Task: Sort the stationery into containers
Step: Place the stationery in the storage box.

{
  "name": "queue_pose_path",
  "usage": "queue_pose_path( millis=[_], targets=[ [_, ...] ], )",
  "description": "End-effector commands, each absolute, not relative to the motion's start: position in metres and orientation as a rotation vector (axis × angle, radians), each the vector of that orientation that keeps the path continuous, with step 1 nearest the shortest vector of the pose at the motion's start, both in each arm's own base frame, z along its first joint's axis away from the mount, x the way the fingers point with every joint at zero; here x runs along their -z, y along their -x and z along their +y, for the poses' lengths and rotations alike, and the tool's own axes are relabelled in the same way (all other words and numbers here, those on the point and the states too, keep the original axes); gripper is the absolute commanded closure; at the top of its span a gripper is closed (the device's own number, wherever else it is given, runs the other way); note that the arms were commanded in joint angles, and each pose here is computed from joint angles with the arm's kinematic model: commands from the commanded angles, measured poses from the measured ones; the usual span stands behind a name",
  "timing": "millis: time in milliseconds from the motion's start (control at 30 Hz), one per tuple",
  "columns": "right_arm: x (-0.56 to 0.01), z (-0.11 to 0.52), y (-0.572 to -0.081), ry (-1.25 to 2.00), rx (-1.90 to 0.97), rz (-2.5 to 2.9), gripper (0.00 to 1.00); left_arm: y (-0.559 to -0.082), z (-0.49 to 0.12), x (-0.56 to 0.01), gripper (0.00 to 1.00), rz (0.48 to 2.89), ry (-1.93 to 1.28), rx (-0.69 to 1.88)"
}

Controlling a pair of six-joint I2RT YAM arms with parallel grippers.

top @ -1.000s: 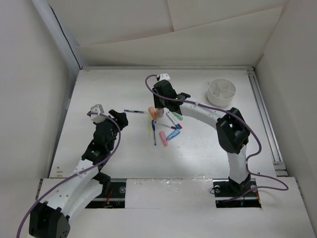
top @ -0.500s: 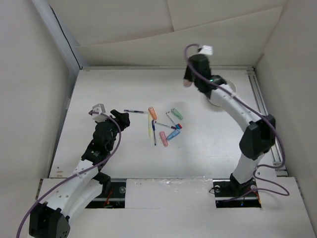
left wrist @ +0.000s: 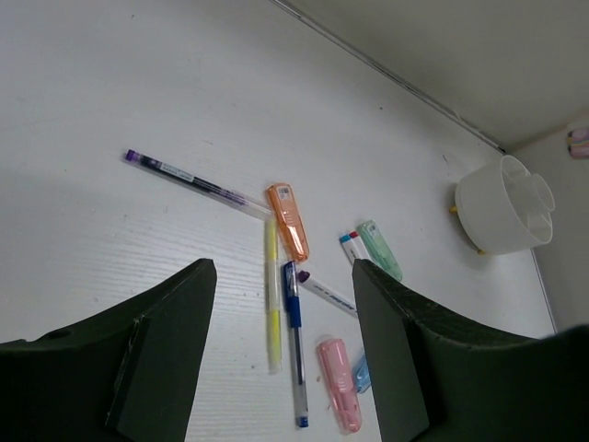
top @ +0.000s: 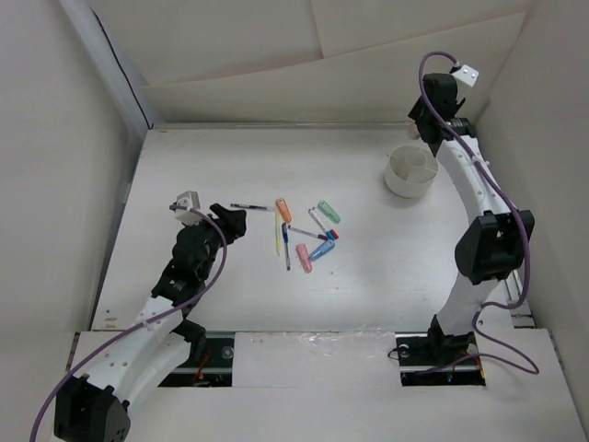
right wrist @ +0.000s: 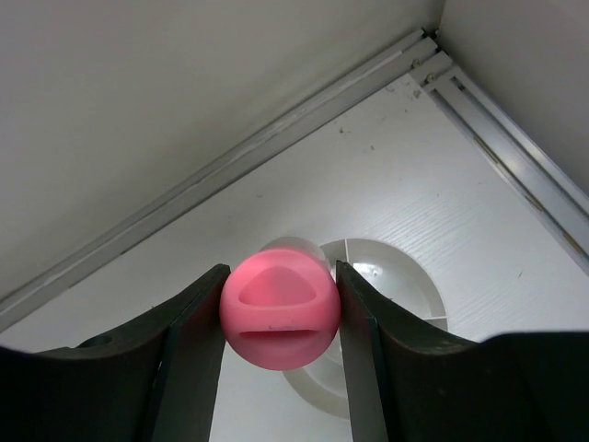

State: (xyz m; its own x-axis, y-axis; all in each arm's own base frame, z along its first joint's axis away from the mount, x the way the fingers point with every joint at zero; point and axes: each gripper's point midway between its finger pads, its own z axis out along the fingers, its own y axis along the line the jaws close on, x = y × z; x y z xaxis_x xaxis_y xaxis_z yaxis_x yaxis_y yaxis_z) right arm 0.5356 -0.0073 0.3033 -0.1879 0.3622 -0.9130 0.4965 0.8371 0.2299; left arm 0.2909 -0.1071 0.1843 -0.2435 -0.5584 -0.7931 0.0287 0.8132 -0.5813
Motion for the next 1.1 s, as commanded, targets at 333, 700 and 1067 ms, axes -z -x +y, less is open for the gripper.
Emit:
queue_pose_path(
  millis=[333,700,1067],
  targets=[
    [-0.277,-0.018,-0.522,-0.714,0.157,1.813,0.89,-0.297,-0.12,-0.209,0.42,1.688,0.367,0.652],
    [-0.269,-0.026,-0.508,-0.725,0.214,1.823,0.89,-0.297,-0.12,-0.211,0.42,1.679,0.366,0.656],
    [-0.26,-0.02,-0.504,-0.692,0.237,1.861,0.5,-0.297,-0.12,-0.211,0.42,1.679,0.366,0.656]
  ],
)
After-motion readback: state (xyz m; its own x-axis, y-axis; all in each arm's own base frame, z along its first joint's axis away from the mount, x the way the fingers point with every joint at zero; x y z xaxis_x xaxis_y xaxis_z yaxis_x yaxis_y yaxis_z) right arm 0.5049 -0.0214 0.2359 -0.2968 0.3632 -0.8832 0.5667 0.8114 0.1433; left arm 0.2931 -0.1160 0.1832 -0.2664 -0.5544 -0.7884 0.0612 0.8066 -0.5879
